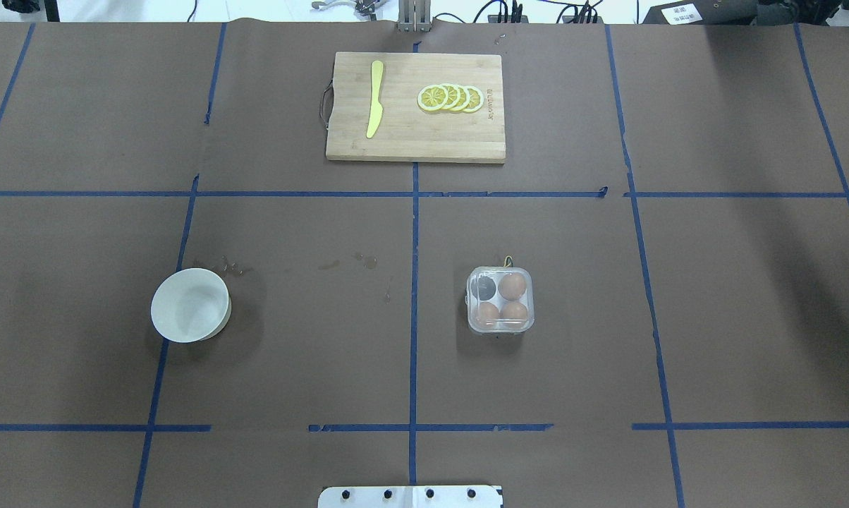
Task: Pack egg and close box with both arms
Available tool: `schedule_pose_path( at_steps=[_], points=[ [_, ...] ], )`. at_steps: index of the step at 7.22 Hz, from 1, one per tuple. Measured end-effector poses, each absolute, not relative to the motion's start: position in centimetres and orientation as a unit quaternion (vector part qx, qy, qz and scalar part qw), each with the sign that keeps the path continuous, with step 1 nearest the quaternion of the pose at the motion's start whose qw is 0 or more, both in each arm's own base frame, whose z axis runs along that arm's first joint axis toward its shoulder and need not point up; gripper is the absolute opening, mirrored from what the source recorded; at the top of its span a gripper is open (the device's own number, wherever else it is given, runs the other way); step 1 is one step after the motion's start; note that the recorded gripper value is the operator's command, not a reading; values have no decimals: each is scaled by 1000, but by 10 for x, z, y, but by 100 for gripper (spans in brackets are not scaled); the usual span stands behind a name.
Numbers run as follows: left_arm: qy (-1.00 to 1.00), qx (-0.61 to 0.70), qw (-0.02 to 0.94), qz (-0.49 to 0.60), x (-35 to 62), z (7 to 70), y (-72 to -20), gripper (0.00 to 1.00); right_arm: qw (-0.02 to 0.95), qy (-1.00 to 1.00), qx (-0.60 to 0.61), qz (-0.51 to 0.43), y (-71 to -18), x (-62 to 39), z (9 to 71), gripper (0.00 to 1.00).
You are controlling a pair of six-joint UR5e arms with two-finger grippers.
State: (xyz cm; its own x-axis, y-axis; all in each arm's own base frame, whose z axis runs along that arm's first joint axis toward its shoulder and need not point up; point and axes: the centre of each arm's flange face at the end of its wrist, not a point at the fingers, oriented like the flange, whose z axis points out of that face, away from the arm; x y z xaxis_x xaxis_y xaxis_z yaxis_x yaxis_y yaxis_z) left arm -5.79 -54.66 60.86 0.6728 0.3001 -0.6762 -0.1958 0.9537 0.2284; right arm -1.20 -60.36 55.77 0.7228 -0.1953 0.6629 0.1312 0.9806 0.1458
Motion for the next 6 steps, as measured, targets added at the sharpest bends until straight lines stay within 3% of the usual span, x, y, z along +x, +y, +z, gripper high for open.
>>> schedule_pose_path(
  at_steps=[3,6],
  points=[
    [383,91,910,126,-63,643,-533,100,927,-364,33,-88,-606,-23,554,100],
    [342,147,916,148,-67,630,-539,100,922,-376,34,-86,-604,-17,551,100]
  ],
)
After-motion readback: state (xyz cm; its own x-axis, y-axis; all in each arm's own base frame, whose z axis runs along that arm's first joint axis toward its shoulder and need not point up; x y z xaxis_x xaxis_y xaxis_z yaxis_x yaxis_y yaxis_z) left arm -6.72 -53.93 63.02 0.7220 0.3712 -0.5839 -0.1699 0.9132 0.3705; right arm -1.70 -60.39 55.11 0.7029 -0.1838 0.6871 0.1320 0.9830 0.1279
